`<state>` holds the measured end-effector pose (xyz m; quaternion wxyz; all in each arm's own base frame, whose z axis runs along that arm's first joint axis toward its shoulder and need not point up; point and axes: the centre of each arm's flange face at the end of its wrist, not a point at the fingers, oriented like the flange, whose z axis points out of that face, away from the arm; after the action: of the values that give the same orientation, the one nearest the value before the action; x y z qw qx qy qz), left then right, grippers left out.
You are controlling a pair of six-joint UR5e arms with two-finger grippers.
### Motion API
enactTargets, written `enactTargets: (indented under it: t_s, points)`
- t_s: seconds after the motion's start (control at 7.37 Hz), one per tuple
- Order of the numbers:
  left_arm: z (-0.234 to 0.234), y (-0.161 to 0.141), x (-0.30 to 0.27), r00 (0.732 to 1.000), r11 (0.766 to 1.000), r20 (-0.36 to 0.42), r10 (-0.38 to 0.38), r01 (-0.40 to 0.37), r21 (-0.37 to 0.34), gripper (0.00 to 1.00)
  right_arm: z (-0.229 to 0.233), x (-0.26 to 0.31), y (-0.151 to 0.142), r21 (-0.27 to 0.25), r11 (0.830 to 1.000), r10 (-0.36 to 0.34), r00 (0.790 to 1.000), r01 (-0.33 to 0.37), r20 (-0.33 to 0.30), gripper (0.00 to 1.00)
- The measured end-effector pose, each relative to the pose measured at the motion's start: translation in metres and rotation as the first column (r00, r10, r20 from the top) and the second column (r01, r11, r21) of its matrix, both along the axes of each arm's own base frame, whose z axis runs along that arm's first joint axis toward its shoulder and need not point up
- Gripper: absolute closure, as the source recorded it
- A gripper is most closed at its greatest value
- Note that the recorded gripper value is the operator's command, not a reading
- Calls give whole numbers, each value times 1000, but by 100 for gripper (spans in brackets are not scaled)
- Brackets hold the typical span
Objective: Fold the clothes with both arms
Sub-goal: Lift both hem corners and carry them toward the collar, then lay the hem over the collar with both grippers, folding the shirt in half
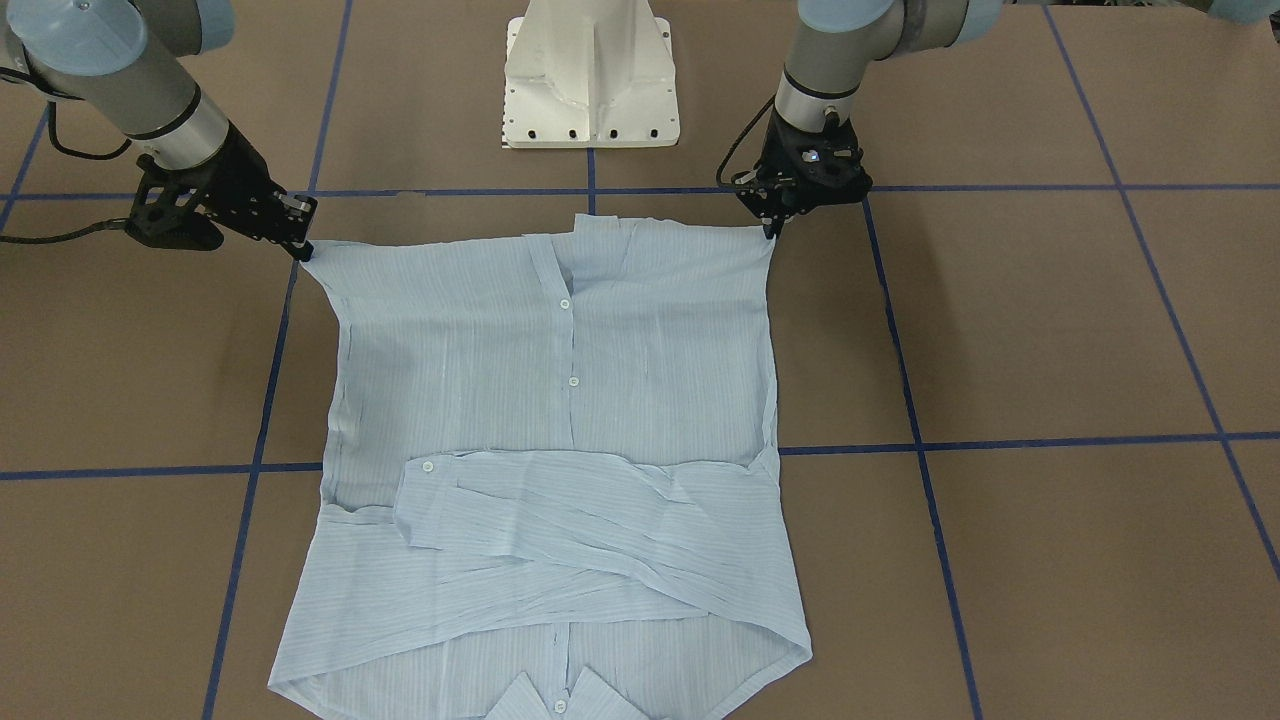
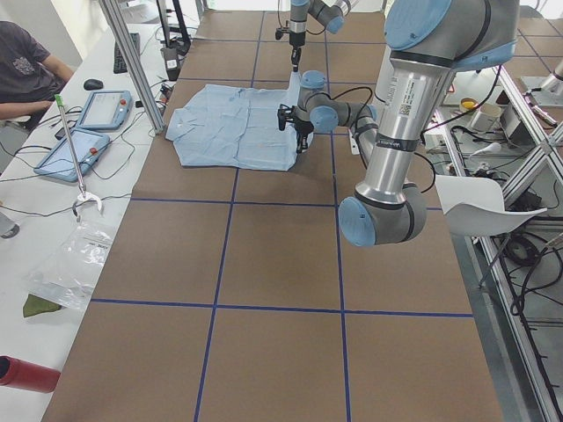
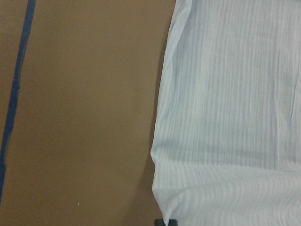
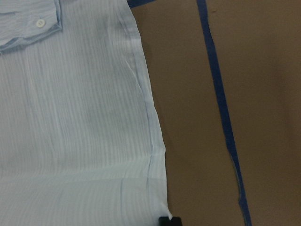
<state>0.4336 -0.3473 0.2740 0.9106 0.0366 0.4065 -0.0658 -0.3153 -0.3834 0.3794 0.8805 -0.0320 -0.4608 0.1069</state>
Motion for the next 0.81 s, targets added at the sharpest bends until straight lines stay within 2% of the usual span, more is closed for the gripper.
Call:
enactTargets:
  t_s: [0.41,0.81]
  points:
    - [-12,-21,-18,999,1000,-34,6,-5,17,100,-23,7,-31,9,999,38,999,-38,38,100]
    - [-23,-77,-47,993,997,-99,-68,72,36,100,-49,13,-100,3,995,95,992,-95,81,100]
